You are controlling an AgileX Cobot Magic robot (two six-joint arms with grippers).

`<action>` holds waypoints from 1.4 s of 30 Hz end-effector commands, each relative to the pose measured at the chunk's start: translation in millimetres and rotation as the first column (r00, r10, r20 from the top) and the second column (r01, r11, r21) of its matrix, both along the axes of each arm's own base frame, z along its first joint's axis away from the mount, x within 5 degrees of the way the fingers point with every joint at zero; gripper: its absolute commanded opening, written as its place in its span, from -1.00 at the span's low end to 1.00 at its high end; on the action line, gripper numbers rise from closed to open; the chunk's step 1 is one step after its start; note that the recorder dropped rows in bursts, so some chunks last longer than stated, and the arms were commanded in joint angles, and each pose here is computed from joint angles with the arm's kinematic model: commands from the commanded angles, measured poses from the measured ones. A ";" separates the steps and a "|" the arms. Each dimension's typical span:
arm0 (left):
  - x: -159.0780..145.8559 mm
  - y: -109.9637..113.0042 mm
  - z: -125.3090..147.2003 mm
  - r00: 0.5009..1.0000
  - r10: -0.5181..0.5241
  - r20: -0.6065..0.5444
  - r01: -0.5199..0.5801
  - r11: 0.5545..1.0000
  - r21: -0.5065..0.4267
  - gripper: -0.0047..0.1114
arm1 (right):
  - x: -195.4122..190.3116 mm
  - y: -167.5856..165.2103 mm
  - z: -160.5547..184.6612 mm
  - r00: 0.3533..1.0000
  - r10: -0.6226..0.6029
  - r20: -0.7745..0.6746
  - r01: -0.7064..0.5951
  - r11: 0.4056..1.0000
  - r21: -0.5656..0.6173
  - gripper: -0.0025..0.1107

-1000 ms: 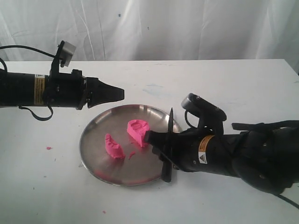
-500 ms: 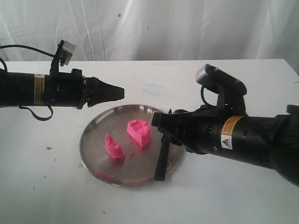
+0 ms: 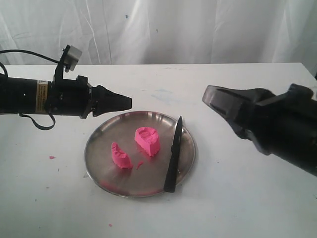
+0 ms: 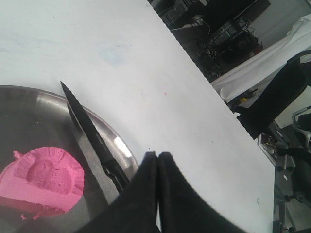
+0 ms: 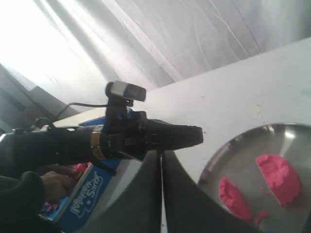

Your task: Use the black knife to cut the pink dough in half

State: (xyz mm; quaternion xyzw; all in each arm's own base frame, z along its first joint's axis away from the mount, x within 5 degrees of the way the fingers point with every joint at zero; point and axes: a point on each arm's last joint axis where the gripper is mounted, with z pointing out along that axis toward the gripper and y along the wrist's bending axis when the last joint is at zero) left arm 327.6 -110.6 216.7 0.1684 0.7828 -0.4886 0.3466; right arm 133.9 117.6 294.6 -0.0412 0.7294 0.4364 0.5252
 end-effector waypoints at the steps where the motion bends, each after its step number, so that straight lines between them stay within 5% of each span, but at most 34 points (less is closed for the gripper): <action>1: -3.2 -0.4 3.1 1.000 -0.015 0.013 0.015 1.000 0.004 -0.92 | -15.2 -13.4 6.4 0.998 -0.005 0.061 0.003 1.000 0.024 -0.96; 18: -3.2 -0.4 3.1 1.000 -0.015 0.013 0.015 1.000 0.004 -0.92 | -45.8 -41.3 27.7 0.986 -0.036 0.164 0.022 0.996 0.087 -0.96; 33: -3.2 -0.4 3.1 1.000 -0.015 0.013 0.015 1.000 0.004 -0.92 | -61.2 -60.5 18.9 0.973 -0.058 0.222 0.090 0.986 -0.139 -0.96; 42: -3.2 -0.4 3.1 1.000 -0.015 0.013 0.015 1.000 0.004 -0.92 | -67.5 -64.3 10.8 0.926 -0.004 0.378 0.116 0.955 -0.273 -0.96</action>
